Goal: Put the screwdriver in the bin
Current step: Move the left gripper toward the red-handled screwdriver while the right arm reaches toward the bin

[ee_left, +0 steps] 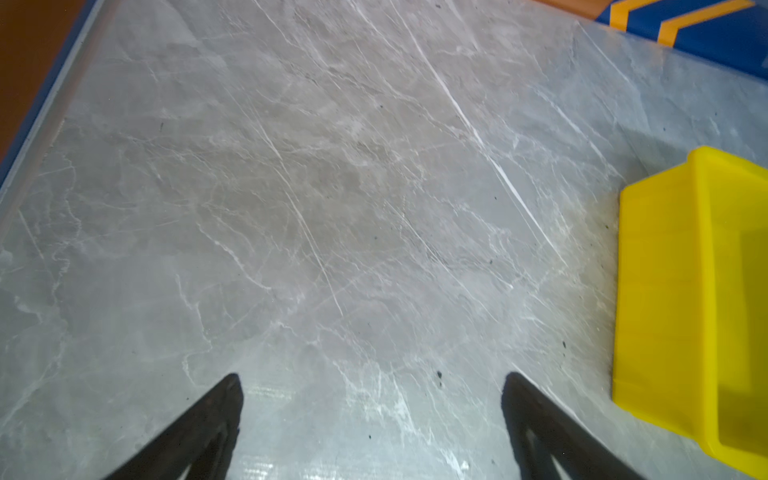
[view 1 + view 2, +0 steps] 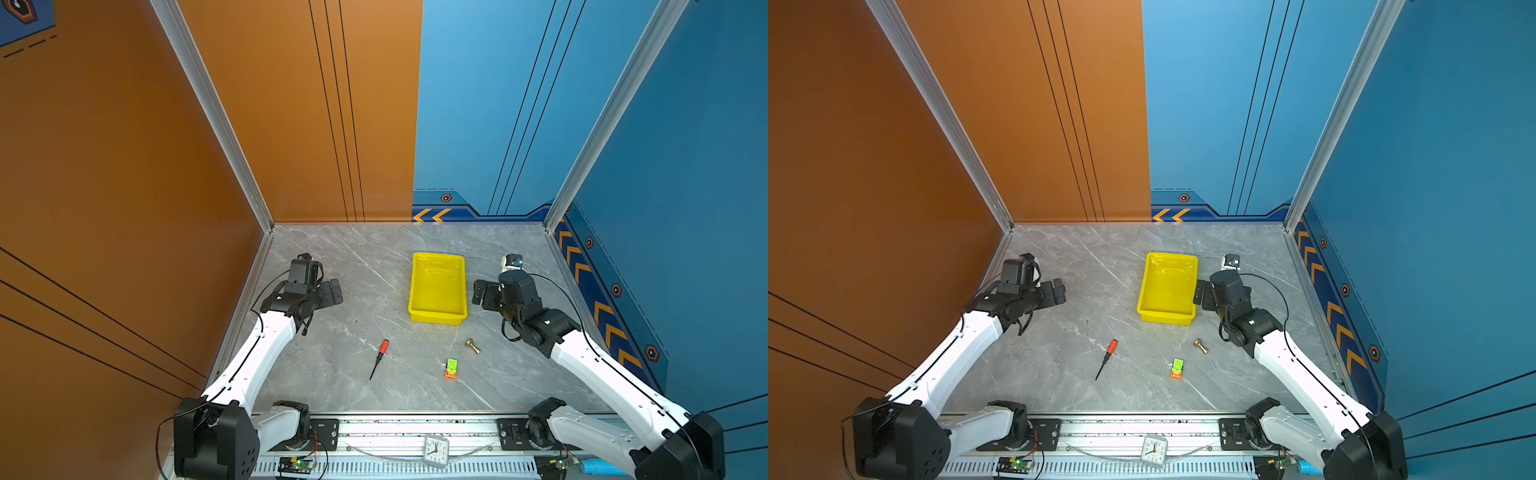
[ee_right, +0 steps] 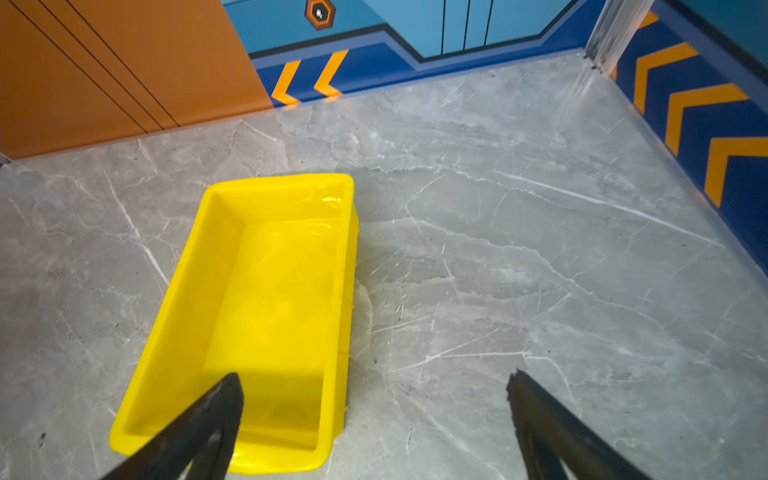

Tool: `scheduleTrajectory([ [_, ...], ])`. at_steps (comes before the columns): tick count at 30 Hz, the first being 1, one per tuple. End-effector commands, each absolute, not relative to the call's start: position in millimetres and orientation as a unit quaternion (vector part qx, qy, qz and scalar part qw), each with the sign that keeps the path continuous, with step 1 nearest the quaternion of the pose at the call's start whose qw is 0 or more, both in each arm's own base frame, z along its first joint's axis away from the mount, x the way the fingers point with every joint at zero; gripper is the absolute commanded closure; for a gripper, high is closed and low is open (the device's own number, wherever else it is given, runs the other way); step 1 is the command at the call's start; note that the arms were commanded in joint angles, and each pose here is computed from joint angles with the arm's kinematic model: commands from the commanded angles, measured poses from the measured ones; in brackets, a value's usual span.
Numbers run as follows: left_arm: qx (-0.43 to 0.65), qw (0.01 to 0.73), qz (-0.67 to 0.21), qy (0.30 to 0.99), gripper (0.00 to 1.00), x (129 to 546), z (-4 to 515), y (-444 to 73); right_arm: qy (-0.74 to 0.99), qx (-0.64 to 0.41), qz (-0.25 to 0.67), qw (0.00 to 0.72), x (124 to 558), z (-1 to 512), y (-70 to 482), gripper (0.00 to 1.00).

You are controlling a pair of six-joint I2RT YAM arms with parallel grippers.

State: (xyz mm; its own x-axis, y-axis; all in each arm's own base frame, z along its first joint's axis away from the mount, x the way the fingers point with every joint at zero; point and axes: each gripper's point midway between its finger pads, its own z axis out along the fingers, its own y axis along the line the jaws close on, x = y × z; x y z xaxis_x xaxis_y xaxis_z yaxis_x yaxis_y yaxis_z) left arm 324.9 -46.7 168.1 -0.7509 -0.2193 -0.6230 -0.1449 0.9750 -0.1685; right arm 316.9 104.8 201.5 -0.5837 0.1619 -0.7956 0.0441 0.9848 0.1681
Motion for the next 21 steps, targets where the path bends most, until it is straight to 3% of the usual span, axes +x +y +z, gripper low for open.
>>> scheduleTrajectory([
  [1, -0.060, 0.295, -0.056, 0.952, 0.02, 296, 169, -66, 0.900, 0.041, 0.088, 0.424, 304, 202, 123, 0.00],
  [7, -0.012, 0.262, -0.051, 0.964, 0.02, 272, 159, -97, 0.903, -0.023, 0.103, 0.416, 291, 211, 153, 0.00],
  [13, -0.003, 0.228, -0.073, 0.971, 0.02, 258, 146, -112, 0.874, -0.187, 0.163, 0.418, 257, 216, 210, 0.00],
  [21, 0.029, 0.177, -0.087, 0.980, 0.01, 252, 122, -124, 0.818, -0.333, 0.186, 0.431, 209, 210, 230, 0.00],
])
